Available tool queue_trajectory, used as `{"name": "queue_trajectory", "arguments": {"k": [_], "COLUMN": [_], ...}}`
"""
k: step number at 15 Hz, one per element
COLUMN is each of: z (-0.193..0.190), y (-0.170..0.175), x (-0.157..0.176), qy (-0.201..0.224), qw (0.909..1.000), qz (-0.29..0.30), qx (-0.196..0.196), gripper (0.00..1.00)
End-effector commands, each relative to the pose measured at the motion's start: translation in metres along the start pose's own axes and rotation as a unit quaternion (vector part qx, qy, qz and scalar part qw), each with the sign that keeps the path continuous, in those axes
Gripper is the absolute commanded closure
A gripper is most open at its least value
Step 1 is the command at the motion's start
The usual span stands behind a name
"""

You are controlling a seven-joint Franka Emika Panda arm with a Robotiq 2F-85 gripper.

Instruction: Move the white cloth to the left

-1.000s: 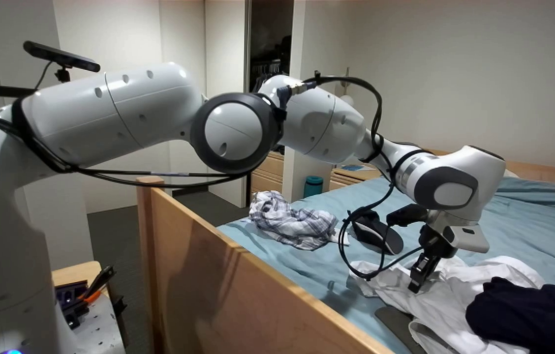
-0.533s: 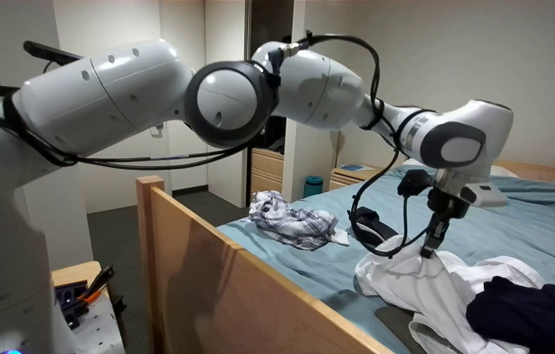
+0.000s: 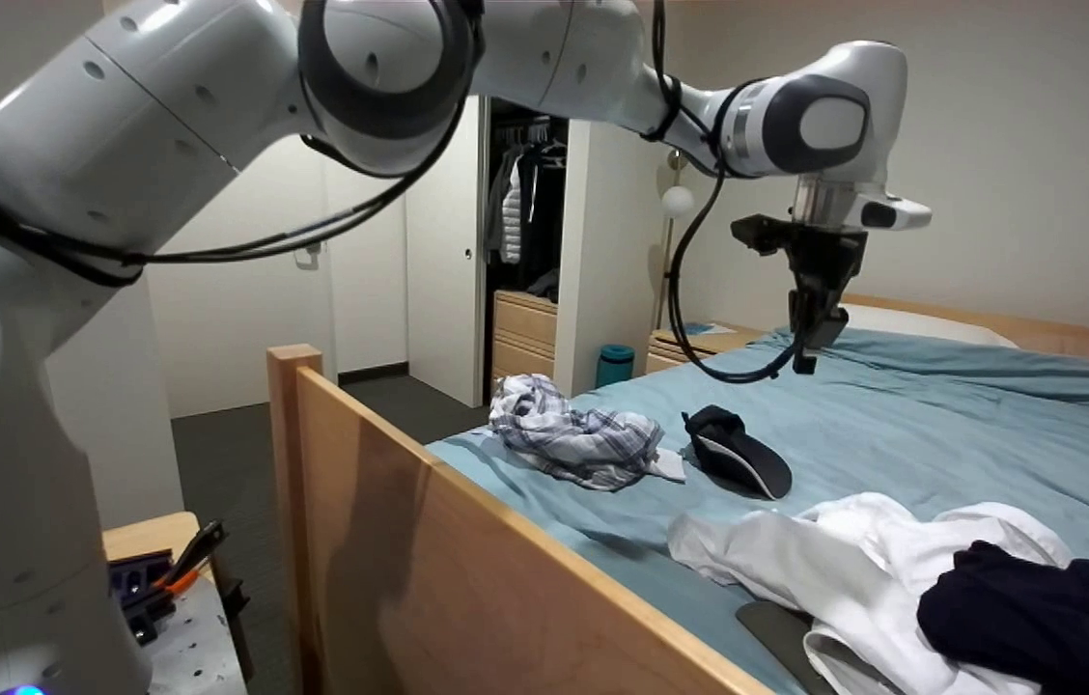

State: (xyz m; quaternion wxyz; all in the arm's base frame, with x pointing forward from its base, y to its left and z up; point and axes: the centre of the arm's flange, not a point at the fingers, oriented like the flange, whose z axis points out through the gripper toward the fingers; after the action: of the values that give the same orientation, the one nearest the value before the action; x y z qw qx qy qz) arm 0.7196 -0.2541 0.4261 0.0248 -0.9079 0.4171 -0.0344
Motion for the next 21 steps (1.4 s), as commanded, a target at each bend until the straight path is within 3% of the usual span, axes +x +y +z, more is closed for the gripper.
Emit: {"name": "queue_trajectory", "arguments": {"k": [1,2,4,8,12,16,21], "z": [-0.038,-0.047,-0.054,-0.033,0.016,0.072,0.126], "y": [0.009,0.009,0.008,0.048,0.11,0.136,0.108], "x": [-0.08,-0.087,-0.079,-0.038,0.018,0.056,0.077], "qy": [0.036,0.052,0.058,-0.01,-0.066,-0.085,-0.092], "qw": [0.9949,0.9924,0.9947,0.999,0.9922,0.9786,0.9606], "qz": [-0.093,-0.112,-0.083,0.008,0.097,0.183,0.26], "qx": [-0.014,-0.006,0.017,0.042,0.044,0.038,0.033], "gripper": [0.68,0.61,0.49,0.24,0.0,0.0,0.0]}}
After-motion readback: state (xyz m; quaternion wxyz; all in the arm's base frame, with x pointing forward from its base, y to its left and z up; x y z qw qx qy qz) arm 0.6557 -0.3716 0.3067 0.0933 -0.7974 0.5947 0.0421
